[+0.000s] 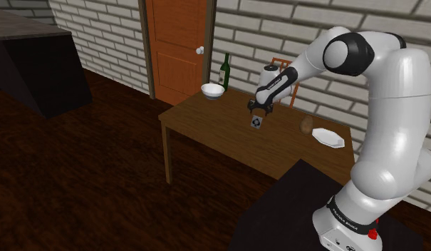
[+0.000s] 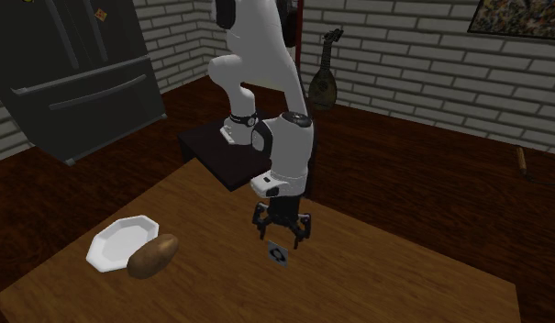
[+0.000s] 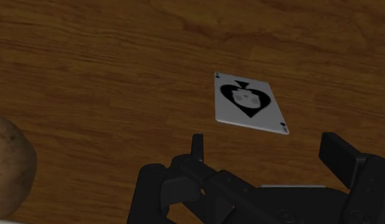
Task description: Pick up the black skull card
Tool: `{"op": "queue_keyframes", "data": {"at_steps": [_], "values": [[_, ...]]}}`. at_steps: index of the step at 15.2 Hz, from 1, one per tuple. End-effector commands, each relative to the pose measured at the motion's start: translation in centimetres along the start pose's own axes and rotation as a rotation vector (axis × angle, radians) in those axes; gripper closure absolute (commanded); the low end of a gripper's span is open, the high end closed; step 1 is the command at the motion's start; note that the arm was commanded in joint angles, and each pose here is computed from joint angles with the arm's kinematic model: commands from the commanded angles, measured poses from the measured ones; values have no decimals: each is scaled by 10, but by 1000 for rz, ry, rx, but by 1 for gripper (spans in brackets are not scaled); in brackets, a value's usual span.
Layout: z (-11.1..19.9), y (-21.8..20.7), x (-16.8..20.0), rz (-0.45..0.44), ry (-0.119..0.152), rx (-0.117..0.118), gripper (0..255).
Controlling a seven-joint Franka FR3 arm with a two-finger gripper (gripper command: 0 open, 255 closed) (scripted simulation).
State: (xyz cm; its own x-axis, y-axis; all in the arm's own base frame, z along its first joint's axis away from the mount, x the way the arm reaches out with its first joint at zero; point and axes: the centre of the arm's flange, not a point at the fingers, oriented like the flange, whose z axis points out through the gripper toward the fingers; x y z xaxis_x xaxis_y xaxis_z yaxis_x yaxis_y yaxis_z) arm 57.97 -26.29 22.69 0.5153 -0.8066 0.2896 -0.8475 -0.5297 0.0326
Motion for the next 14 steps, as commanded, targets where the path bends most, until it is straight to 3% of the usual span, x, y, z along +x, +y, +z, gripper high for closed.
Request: {"op": "queue_keyframes", "data": {"at_steps": [1,8,9,14], "values": [[15,3,2,11,2,-3,0],[43,2,-7,11,2,-3,0],[43,2,-6,11,2,-3,255],[42,3,-6,11,2,-3,255]]}}
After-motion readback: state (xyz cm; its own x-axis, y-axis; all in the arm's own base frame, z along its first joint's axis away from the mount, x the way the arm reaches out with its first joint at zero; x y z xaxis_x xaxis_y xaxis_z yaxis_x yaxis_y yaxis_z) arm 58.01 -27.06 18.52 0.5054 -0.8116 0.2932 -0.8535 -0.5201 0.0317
